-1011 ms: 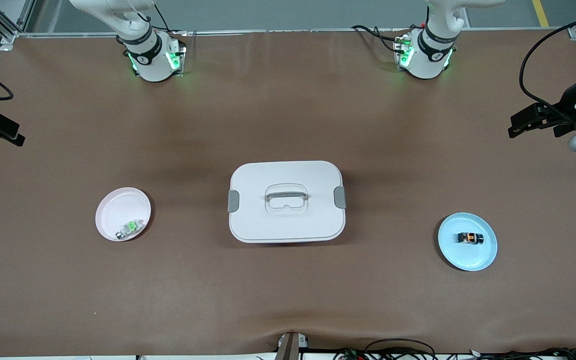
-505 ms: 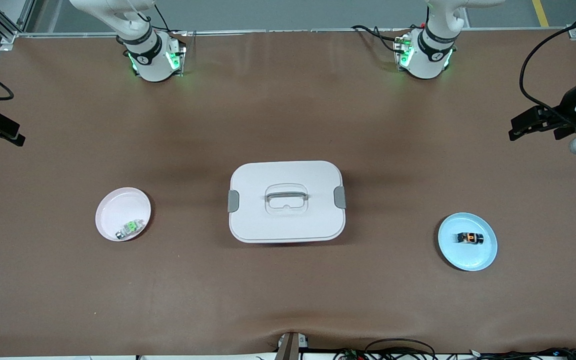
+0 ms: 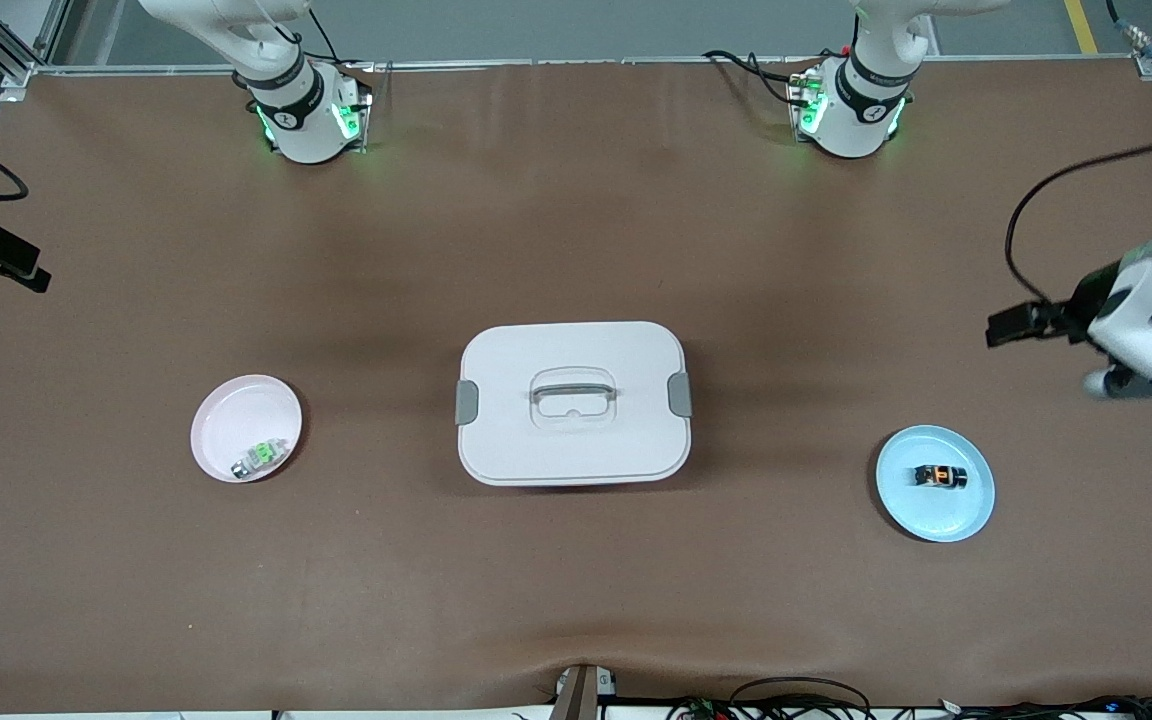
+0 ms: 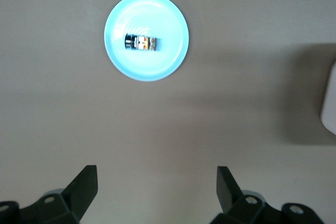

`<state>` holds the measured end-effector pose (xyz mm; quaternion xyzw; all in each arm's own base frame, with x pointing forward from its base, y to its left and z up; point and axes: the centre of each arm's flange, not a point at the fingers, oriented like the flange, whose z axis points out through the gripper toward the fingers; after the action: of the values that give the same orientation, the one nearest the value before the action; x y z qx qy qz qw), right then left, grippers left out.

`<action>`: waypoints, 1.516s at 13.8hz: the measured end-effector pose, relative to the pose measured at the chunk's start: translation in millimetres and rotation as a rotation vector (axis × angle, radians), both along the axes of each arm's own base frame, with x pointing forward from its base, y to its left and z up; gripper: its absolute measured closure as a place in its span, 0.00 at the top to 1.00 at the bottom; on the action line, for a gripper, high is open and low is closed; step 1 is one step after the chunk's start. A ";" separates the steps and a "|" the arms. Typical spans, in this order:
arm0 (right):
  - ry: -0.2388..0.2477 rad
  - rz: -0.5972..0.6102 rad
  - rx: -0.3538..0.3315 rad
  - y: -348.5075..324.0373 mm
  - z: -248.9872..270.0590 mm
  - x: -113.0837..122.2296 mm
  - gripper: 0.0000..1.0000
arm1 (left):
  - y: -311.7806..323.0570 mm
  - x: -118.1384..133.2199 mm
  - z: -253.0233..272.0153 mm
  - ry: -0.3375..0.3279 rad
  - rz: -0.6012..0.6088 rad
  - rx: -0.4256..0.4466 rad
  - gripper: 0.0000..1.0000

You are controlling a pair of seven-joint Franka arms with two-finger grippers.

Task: Transfer orange switch to right arm and place
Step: 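Move the left gripper down over the orange switch on the blue plate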

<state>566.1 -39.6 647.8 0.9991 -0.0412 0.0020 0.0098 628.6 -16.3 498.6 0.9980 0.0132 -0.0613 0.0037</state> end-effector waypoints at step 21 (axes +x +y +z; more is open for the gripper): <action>-0.034 -0.004 0.051 2.2 4.9 2.1 1.00 | 58.9 69.7 -273.7 0.018 -0.117 0.002 1.00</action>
<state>568.2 -37.4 652.7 0.9988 -0.0433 0.0178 -0.0163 698.2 42.6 225.0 0.9965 -0.0453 -0.0705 -0.0012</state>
